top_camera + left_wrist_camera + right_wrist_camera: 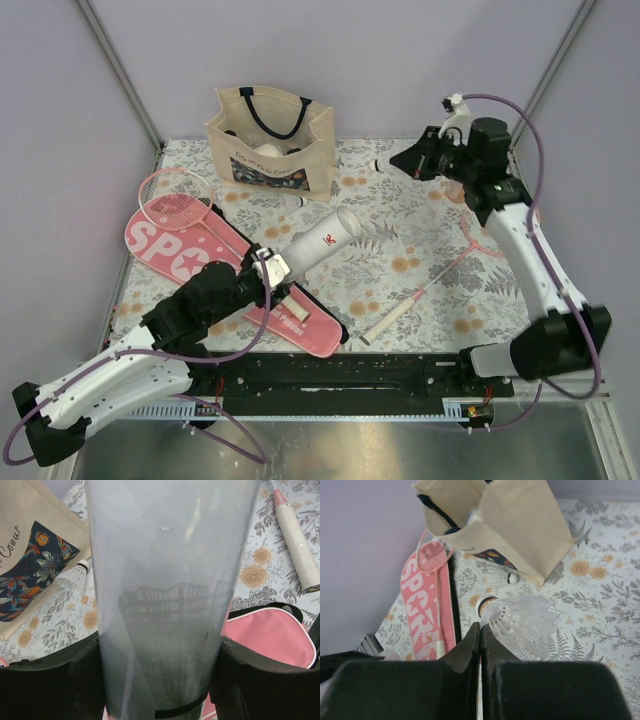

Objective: Pack up the badminton gear

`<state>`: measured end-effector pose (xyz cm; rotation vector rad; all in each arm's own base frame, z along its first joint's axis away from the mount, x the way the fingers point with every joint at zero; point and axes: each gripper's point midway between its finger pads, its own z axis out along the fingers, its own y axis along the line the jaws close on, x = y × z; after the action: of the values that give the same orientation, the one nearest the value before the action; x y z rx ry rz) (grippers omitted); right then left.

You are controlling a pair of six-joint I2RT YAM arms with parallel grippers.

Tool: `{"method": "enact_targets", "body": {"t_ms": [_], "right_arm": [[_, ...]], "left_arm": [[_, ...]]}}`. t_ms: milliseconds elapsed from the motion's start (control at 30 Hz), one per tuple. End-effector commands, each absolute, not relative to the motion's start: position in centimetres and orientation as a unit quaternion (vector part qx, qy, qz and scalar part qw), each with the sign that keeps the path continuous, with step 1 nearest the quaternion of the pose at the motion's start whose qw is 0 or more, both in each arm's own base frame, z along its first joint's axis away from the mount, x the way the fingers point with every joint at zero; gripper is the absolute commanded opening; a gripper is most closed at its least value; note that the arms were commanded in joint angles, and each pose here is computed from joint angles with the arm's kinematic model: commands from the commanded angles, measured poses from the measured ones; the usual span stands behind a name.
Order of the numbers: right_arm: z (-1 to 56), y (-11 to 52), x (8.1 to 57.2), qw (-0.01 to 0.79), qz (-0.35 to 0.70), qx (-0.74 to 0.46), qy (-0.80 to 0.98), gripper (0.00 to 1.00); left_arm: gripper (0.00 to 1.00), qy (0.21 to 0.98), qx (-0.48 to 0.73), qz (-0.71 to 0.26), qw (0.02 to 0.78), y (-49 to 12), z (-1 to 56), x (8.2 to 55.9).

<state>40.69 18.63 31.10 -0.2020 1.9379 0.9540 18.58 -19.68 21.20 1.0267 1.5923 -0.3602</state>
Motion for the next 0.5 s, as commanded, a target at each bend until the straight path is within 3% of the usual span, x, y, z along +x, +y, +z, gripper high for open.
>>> {"method": "enact_targets", "body": {"t_ms": [0, 233, 467], "right_arm": [[36.6, 18.1, 34.8, 0.531, 0.390, -0.124, 0.742, 0.00], [39.5, 20.1, 27.1, 0.527, 0.434, -0.188, 0.706, 0.00], [38.8, 22.4, 23.0, 0.477, 0.462, -0.245, 0.706, 0.00]], "left_arm": [[0.56, 0.673, 0.422, -0.143, 0.590, -19.8, 22.6, 19.5], [0.55, 0.681, 0.426, -0.136, 0.580, -19.9, 22.2, 19.7], [0.55, 0.681, 0.427, -0.137, 0.579, -19.9, 22.1, 19.7]]}}
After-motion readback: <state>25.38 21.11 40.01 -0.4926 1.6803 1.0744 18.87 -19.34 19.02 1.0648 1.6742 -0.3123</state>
